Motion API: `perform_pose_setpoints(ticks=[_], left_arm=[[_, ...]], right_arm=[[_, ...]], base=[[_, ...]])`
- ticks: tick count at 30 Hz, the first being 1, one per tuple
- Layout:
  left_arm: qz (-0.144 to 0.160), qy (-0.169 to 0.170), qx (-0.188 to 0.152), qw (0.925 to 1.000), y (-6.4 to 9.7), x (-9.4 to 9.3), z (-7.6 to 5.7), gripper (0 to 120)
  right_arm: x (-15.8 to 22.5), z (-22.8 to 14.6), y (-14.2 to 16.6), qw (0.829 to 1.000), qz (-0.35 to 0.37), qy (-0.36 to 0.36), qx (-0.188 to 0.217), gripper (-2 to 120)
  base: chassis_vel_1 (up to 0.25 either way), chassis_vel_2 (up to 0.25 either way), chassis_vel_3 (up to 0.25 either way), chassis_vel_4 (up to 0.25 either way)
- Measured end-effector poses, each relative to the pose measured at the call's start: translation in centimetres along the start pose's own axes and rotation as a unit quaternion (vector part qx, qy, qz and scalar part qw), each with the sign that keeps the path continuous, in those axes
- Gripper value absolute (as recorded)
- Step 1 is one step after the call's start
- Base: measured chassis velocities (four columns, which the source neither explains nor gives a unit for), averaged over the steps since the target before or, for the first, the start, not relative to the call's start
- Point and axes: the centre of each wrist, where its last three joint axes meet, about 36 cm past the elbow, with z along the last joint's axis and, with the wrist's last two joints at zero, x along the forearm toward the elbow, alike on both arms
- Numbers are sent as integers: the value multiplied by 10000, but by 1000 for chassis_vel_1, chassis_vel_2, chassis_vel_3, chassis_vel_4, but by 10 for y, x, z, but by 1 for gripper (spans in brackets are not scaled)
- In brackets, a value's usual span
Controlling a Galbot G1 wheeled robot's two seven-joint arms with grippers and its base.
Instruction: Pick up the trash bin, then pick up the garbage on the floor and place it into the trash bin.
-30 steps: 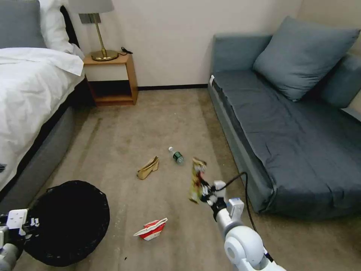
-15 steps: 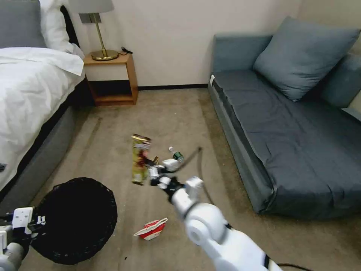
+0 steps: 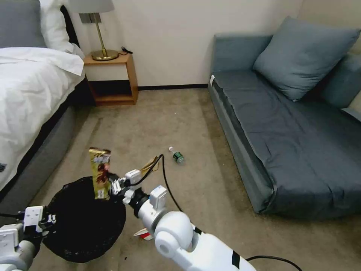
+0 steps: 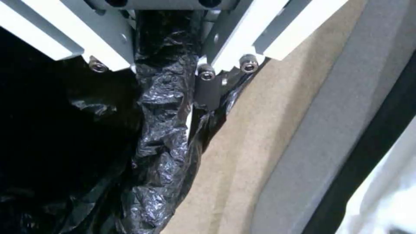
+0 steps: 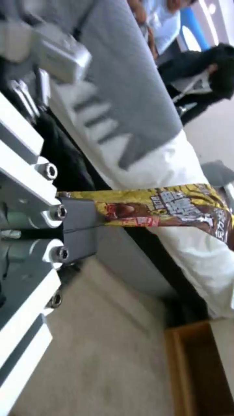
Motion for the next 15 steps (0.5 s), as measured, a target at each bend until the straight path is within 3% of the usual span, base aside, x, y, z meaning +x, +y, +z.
perform_pose_setpoints(ticks=[4, 10, 15], left_arm=[[12, -18, -6, 10000, -1, 2, -1, 3], [57, -85, 13, 9999, -4, 5, -5, 3], [69, -103, 16, 9999, -5, 6, -6, 3]], right_arm=[[2, 6, 6, 9999, -65, 36, 120, 1], [8, 21, 5, 9995, -14, 143, 293, 25], [10, 23, 0, 9994, 91, 137, 317, 39]], base=[[0, 0, 0, 0], [0, 0, 0, 0], [0, 0, 0, 0]])
